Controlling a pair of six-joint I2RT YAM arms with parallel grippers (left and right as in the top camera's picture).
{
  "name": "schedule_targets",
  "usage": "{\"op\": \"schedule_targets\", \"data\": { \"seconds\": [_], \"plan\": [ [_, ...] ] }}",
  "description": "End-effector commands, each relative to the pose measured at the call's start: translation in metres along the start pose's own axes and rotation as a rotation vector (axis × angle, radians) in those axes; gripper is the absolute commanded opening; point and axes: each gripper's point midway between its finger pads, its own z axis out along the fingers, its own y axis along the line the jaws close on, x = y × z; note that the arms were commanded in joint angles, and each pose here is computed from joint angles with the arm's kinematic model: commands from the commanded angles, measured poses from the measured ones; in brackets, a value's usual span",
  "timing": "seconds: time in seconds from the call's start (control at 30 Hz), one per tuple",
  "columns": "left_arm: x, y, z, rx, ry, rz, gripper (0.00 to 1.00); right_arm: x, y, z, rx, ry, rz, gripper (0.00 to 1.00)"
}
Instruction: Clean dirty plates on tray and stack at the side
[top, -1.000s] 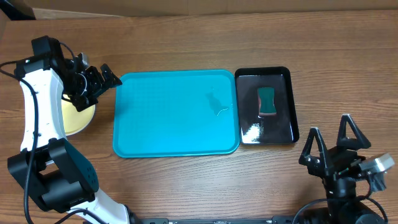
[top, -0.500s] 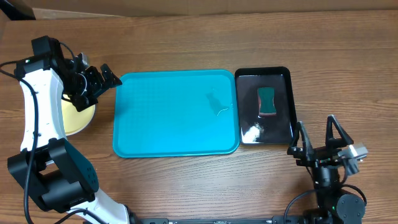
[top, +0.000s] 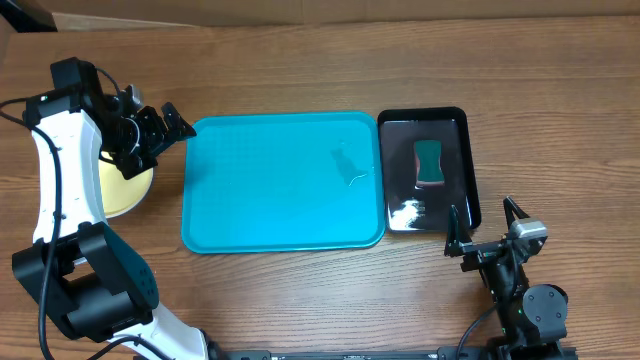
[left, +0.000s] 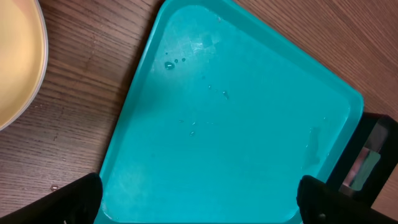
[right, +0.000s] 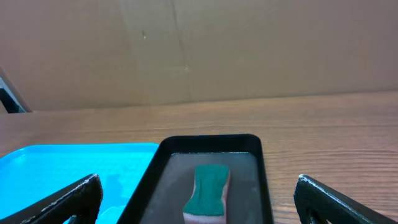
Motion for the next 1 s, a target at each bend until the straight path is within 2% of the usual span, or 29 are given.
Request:
{"op": "schedule_targets", "data": {
  "seconds": [0.0, 0.13, 0.23, 0.4, 0.7, 0.97],
  "plan": [
    [-0.004, -0.008, -0.010, 0.007, -0.034, 0.045, 1.00, -0.001, 0.005, 0.000, -0.014, -0.017, -0.045, 1.00],
    [-0.004, -0.008, -0.010, 0.007, -0.034, 0.045, 1.00, 0.002, 0.007, 0.000, -0.026, -0.008, -0.324, 1.00],
    [-0.004, -0.008, -0.010, 0.007, -0.034, 0.045, 1.00, 0.003, 0.006, 0.000, -0.020, -0.005, -0.406, 1.00],
    [-0.004, -0.008, -0.010, 0.007, -0.034, 0.045, 1.00, 0.002, 0.001, 0.000, -0.006, -0.005, -0.380, 1.00],
    [-0.004, -0.008, -0.010, 0.007, -0.034, 0.045, 1.00, -0.003, -0.025, -0.001, 0.119, -0.014, -0.204, 1.00],
    [-0.004, -0.008, -0.010, 0.007, -0.034, 0.045, 1.00, -0.003, -0.025, -0.001, 0.116, -0.013, -0.204, 1.00]
  ]
}}
